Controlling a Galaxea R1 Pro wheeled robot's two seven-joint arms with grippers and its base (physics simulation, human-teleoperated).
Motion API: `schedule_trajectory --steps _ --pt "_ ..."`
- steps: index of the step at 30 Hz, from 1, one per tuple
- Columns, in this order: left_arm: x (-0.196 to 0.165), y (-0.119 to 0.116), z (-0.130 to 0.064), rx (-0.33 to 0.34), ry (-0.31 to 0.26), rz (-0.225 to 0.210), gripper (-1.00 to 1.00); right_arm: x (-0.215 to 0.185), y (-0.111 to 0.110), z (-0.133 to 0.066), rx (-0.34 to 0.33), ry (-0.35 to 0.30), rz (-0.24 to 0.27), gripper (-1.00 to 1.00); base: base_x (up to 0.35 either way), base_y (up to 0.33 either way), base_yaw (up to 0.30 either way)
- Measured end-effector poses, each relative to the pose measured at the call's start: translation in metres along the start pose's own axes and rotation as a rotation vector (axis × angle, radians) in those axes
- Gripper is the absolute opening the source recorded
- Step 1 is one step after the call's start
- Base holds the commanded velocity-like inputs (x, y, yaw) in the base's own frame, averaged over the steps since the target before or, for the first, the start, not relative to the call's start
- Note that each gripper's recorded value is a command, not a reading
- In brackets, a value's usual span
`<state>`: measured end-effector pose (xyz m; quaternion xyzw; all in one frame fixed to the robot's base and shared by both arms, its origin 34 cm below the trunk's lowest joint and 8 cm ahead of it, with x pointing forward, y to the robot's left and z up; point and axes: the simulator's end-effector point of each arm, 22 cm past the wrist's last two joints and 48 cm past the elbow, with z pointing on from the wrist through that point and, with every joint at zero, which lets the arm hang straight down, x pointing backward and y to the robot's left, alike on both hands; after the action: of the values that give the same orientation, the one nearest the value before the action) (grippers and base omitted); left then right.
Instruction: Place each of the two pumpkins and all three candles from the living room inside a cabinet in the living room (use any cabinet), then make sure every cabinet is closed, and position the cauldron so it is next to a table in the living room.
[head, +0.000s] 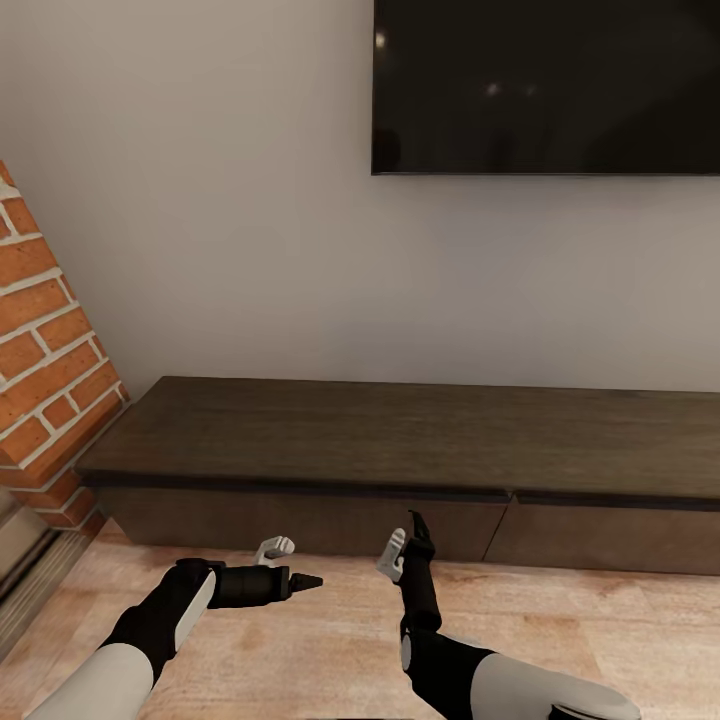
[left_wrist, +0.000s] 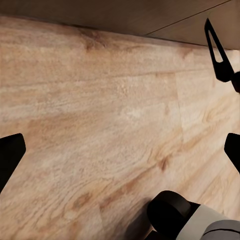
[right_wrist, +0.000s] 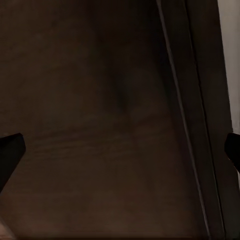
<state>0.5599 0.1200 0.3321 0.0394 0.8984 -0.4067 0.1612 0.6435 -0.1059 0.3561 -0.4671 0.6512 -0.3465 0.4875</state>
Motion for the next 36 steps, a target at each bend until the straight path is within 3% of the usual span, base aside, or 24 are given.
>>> schedule_trajectory --steps 19,36 --pt "0.001 -0.006 0.005 0.011 0.001 -0.002 1.00 0.036 0.003 -0.003 -0.003 0.036 -0.036 1.00 0.000 0.000 0.000" --pt "0.002 -0.010 0.009 0.017 0.003 -0.002 1.00 0.040 0.002 -0.003 0.001 0.039 -0.041 1.00 0.000 0.000 0.000"
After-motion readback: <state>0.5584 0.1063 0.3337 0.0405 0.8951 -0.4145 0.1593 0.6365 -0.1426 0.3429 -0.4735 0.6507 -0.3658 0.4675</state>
